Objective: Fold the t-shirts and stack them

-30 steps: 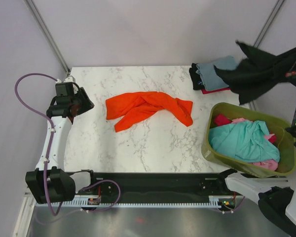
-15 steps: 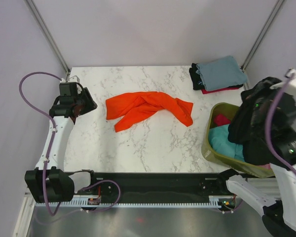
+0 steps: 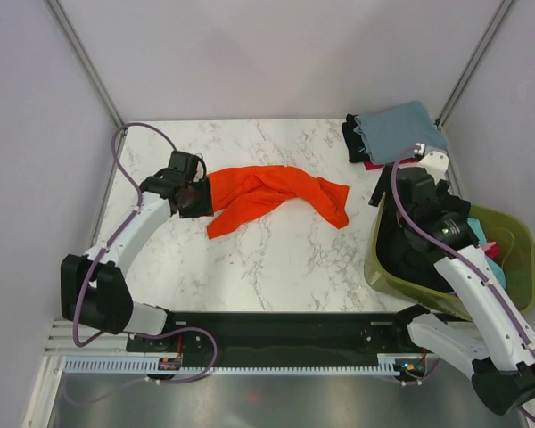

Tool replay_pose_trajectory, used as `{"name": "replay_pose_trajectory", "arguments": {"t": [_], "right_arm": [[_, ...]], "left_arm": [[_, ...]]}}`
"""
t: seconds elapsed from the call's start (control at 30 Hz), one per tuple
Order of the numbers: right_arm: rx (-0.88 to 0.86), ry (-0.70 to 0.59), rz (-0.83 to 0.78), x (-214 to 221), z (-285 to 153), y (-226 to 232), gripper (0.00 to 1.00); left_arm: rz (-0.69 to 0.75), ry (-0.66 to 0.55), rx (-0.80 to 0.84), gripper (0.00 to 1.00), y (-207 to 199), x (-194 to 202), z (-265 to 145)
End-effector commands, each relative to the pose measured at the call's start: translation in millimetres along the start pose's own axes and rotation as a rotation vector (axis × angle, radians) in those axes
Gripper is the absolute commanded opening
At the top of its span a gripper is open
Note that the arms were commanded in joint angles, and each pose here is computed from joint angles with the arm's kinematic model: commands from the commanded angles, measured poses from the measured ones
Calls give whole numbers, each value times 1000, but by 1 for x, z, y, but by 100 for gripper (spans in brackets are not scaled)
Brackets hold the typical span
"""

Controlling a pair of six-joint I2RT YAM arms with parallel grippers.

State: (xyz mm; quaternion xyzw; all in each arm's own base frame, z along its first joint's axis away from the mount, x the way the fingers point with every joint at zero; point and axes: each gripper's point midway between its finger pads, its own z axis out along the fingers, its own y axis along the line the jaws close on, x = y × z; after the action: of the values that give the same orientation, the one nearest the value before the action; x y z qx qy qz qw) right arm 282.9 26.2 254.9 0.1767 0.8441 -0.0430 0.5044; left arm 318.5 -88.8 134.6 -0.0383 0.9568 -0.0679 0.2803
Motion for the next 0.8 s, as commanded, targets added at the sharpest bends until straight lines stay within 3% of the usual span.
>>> {"name": "replay_pose_trajectory", "arguments": {"t": [0.0,0.13,0.2,0.3,0.33,0.4,0.53,0.57,0.63,0.77], "right_arm": [[-109,-89,13,-29,-28,18,98],[-315,29,-78,0,-35,98,98],[-450,60,-125,24,-53,152,98],[-576,144,-232,72,-70,223,98],[-605,187,-270,97,-62,248,98],[-719,253,-303,121,-73,285,98],[-770,358,-392,186,-56,351,98],[-805,340,-376,177,-63,374,98],[-797,404,-455,222,-56,393,97],[-798,437,-480,250,-47,426,95]], "left_arm": [[13,-7,-71,52,9,-1,-9],[-18,-53,-99,53,18,-18,-18],[-79,-75,-149,54,43,-30,-24],[-264,-138,-177,54,93,-34,-35],[-351,-215,-184,54,113,-39,-52],[-390,-274,-160,53,120,-38,-53],[-419,-344,-170,53,126,-46,-70],[-423,-372,-175,53,129,-49,-77],[-425,-388,-184,53,133,-50,-81],[-414,-409,-197,53,134,-51,-88]]}}
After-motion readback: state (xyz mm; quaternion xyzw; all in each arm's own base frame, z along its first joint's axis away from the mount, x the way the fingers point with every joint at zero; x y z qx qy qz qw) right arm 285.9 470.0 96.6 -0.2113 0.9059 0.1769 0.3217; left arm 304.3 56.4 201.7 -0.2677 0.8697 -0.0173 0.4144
